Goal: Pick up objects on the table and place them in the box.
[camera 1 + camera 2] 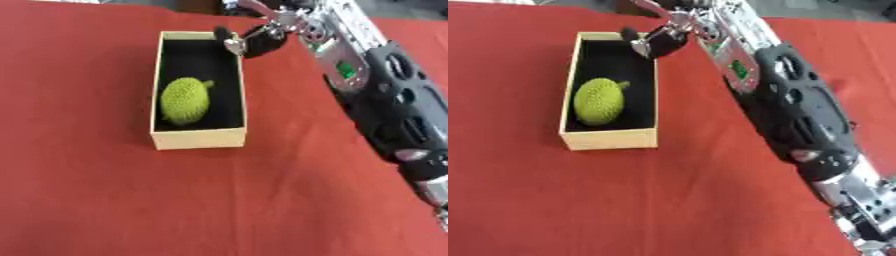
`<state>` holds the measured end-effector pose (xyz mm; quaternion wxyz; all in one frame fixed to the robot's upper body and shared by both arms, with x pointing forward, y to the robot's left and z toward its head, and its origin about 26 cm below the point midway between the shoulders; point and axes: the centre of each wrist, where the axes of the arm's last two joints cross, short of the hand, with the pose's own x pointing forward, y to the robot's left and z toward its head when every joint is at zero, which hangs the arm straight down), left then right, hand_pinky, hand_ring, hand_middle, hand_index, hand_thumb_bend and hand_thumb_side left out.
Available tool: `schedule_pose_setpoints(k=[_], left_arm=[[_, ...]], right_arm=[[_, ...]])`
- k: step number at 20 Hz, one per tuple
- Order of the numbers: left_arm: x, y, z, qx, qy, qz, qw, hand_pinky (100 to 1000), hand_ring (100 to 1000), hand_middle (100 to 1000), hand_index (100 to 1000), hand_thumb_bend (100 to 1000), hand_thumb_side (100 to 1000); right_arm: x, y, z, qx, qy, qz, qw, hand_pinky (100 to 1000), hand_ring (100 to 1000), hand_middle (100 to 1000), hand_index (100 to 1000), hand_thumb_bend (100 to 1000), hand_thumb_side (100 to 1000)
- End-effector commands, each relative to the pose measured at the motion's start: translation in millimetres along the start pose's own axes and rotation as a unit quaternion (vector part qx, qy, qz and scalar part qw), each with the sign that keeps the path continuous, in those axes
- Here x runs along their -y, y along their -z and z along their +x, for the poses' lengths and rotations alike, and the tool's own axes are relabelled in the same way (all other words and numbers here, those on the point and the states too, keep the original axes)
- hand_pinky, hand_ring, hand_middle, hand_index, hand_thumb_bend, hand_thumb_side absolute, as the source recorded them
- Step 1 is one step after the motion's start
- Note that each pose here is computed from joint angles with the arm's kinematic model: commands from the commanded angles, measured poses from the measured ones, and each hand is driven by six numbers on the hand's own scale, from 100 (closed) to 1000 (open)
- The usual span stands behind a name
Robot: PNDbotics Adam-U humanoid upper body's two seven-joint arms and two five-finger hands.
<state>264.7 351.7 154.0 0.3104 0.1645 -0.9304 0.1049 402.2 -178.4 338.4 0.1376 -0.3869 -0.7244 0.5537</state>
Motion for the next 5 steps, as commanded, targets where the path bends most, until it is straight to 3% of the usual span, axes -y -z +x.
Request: schedule_pose_setpoints(k=[1,5], left_arm=[[-2.7,5.4,5.5,0.013,0.009,-0.006,1.000,596,790,841,697,187,706],[-3.8,5.7,5.7,0.015,0.011,-0.002,1.000,596,791,842,697,187,706]], right_arm=[[35.3,-18.4,-10.8,-0.030,-0.013,-0.071,0.997,852,843,804,866,100,192],[45.9,-45.0,-30.2,-0.087,-0.008,-0.113,0.990,845,839,803,856,100,337]])
